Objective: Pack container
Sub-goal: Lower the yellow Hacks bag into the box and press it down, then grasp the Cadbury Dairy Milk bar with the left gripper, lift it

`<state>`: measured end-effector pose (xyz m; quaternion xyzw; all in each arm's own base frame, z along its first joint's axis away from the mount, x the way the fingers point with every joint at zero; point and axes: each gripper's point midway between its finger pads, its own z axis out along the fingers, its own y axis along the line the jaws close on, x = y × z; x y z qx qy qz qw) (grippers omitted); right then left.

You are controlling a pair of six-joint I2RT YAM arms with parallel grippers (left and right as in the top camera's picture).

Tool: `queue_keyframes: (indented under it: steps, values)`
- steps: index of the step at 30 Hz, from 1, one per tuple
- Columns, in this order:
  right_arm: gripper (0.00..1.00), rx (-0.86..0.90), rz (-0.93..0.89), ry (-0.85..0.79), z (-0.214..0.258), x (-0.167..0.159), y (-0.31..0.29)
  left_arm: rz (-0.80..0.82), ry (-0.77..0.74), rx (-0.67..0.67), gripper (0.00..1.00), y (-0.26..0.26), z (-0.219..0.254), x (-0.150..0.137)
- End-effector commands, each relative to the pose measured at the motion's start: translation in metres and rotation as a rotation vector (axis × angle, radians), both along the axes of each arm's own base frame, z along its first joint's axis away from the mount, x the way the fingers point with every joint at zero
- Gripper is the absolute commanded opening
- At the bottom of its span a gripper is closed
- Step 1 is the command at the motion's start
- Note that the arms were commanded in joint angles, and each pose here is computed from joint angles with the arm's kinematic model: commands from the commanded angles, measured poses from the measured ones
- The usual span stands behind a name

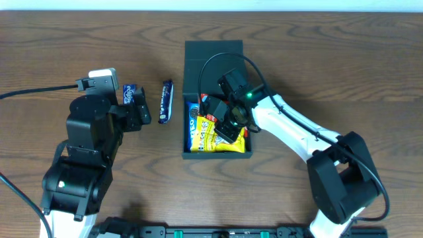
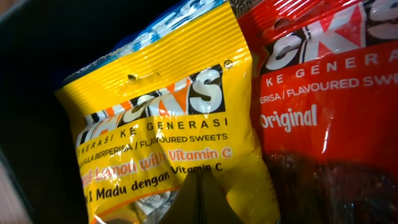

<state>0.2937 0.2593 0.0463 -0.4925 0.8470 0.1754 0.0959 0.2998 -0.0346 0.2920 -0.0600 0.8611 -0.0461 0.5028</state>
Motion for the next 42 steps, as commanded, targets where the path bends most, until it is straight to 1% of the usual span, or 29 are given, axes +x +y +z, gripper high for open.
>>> queue_keyframes:
  steps: [1,5,8,11,13,14,15,16,17,19,20,21,22,25,27,31,37,39,42]
  values:
    - [0.01,-0.106,-0.034,0.034,-0.031,-0.005,-0.02,0.009,-0.024,0.006,0.92,0.003,0.011,0.0]
    - [0.01,-0.106,-0.038,0.017,-0.032,0.0,-0.02,0.009,-0.022,0.006,0.92,0.003,0.01,0.0]
    - [0.01,-0.069,-0.052,0.013,-0.019,0.003,-0.012,0.007,-0.015,0.011,0.92,0.003,0.008,0.001]
    - [0.01,-0.002,-0.055,-0.038,0.019,0.012,-0.001,-0.013,0.015,0.054,0.92,0.002,0.0,0.004]
    - [0.01,0.045,-0.06,-0.106,0.049,0.021,0.004,-0.018,0.049,0.067,0.92,0.002,-0.009,0.007]
    - [0.03,0.072,-0.063,-0.145,0.065,0.026,0.007,-0.019,0.072,0.071,0.92,0.001,-0.015,0.009]
    - [0.12,0.094,-0.064,-0.175,0.078,0.028,0.008,-0.022,0.09,0.079,0.92,0.001,-0.021,0.011]
    - [0.33,0.118,-0.064,-0.211,0.092,0.031,0.01,-0.029,0.113,0.092,0.92,0.0,-0.027,0.013]
    - [0.47,0.138,-0.064,-0.241,0.103,0.033,0.011,-0.031,0.136,0.1,0.92,0.0,-0.033,0.015]
    - [0.7,0.187,-0.065,-0.314,0.13,0.037,0.013,-0.04,0.186,0.119,0.92,-0.001,-0.048,0.02]
    - [0.86,0.208,-0.067,-0.349,0.142,0.038,0.013,-0.047,0.207,0.131,0.92,-0.002,-0.054,0.022]
    - [0.98,0.226,-0.068,-0.376,0.153,0.039,0.013,-0.054,0.231,0.144,0.92,-0.002,-0.062,0.025]
    - [0.99,0.249,-0.069,-0.411,0.166,0.039,0.013,-0.062,0.258,0.158,0.92,-0.003,-0.07,0.029]
    - [0.99,0.312,-0.08,-0.507,0.204,0.039,0.008,-0.079,0.354,0.189,0.92,-0.006,-0.104,0.042]
    - [0.99,0.331,-0.092,-0.542,0.218,0.04,0.002,-0.082,0.4,0.197,0.92,-0.007,-0.123,0.05]
    - [0.99,0.345,-0.127,-0.584,0.236,0.042,-0.013,-0.099,0.485,0.2,0.92,-0.014,-0.166,0.069]
    - [0.99,0.351,-0.161,-0.617,0.249,0.044,-0.029,-0.184,0.545,0.158,0.91,-0.033,-0.208,0.083]
    - [0.99,0.355,-0.17,-0.63,0.254,0.044,-0.033,-0.188,0.557,0.156,0.89,-0.035,-0.219,0.088]
    - [0.99,0.361,-0.186,-0.654,0.263,0.044,-0.041,-0.191,0.573,0.155,0.8,-0.037,-0.235,0.093]
